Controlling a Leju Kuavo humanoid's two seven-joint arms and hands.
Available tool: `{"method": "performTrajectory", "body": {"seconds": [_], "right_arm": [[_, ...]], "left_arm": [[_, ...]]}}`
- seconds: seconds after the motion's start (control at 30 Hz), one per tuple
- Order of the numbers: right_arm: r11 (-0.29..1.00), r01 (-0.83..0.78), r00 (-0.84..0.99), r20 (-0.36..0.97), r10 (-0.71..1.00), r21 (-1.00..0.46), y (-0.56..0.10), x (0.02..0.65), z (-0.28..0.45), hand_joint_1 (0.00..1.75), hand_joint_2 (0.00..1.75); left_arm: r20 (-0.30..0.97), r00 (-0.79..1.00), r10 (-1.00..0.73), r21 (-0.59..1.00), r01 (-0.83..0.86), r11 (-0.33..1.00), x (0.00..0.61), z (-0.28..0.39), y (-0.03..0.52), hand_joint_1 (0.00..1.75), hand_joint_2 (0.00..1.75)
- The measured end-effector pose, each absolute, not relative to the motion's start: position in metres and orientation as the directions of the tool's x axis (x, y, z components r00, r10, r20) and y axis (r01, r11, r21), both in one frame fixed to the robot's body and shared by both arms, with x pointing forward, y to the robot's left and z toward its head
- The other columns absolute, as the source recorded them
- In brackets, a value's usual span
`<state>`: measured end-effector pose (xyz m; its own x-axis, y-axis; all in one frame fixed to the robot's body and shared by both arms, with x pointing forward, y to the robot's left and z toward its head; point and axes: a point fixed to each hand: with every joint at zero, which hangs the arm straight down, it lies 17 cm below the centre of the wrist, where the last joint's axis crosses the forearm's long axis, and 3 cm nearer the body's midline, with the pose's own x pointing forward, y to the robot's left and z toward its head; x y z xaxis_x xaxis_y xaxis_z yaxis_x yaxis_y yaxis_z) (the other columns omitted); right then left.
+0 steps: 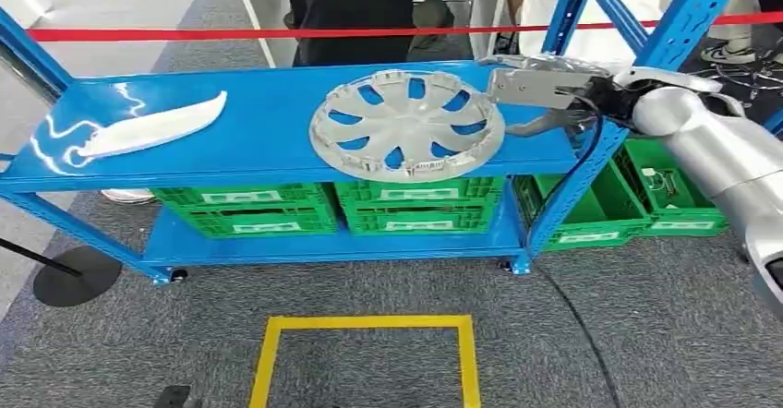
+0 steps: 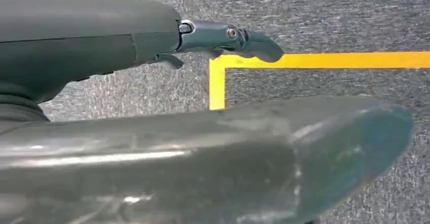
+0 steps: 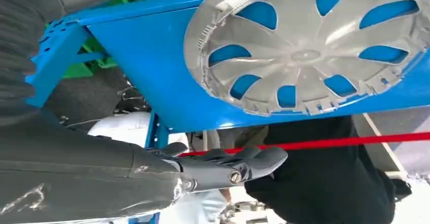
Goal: Take the parts from the cabinet and place them on the table.
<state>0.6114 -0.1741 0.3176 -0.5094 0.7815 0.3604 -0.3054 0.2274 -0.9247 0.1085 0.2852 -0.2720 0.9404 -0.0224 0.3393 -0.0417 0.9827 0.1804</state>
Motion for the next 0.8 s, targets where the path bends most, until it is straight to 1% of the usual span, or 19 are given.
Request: {"method": "performTrajectory", "body": {"seconds": [0.37, 0.5, 0.8], "right_arm": [[0.232, -0.298, -0.514, 0.36, 0.778, -0.926, -0.173, 0.612, 0.325, 0.0, 1.75], [0.231, -0.313, -0.508, 0.368, 0.779, -0.921, -0.173, 0.611, 0.314, 0.0, 1.75], [0.231, -0.305, -0.511, 0.364, 0.779, -0.924, -0.172, 0.612, 0.32, 0.0, 1.75]], "left_arm": [[0.341, 0.94, -0.021, 0.18, -0.044, 0.983, 0.11, -0.272, 0.285, 0.0, 0.0], [0.337, 0.941, -0.019, 0.18, -0.044, 0.983, 0.107, -0.272, 0.285, 0.0, 0.0], [0.341, 0.94, 0.027, 0.165, -0.088, 0.982, 0.109, -0.272, 0.284, 0.0, 0.0]]}}
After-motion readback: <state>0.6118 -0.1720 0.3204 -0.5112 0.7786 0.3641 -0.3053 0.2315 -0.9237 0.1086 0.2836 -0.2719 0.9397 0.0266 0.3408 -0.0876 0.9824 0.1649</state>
